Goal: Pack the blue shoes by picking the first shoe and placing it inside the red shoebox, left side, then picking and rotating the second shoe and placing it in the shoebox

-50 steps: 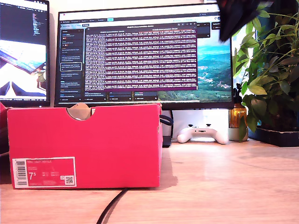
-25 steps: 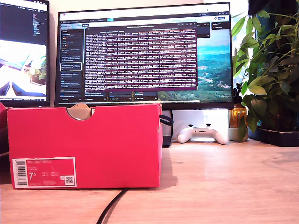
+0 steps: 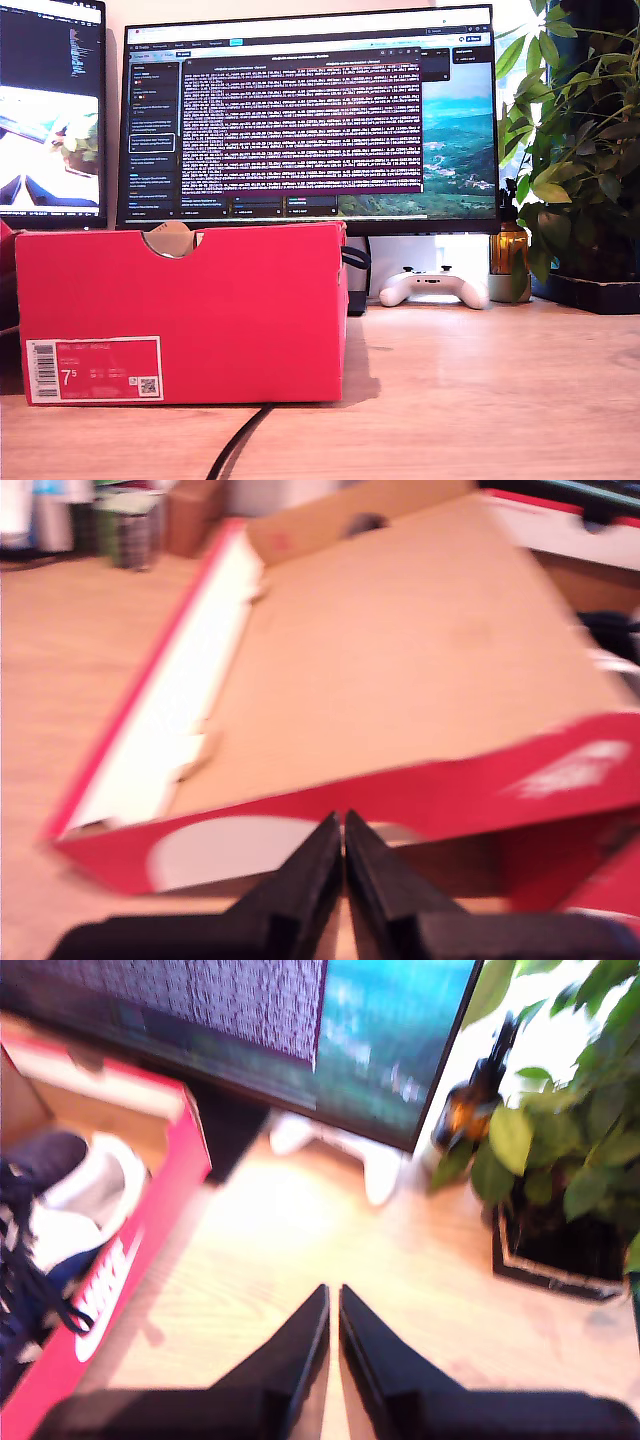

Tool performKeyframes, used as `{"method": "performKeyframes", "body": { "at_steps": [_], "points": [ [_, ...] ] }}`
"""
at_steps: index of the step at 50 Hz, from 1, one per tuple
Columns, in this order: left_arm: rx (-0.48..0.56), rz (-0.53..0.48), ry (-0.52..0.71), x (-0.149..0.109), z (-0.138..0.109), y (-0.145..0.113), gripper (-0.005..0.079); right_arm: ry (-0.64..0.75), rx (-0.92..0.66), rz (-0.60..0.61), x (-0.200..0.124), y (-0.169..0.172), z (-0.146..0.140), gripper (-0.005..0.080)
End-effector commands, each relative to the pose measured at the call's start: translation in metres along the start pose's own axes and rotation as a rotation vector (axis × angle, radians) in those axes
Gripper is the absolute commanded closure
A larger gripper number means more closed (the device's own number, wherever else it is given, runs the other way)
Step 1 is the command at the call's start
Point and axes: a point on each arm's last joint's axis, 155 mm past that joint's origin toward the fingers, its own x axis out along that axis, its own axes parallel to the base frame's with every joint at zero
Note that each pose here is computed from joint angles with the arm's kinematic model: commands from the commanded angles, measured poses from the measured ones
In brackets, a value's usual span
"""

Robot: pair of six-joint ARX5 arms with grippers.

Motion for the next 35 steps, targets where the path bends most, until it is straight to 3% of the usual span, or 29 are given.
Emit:
{"method": "performKeyframes", "body": {
  "at_steps": [1,19,35],
  "points": [
    [0.014,-0.019,0.041,0.001,-0.016,-0.002,0.0764,0.023,0.001,0.005,0.004,0.002,-0.008,0.0752],
    [0.081,-0.049,-0.002,-0.004,-0.005,-0.011,0.0764,-0.006,0.037,0.007,-0.013,0.001,-0.005,0.0751],
    [0.089,0.008,-0.025,-0.01,0.003,-0.002,0.0764,-0.086,0.064,0.003,-0.057,-0.005,0.0,0.0751]
  ]
}}
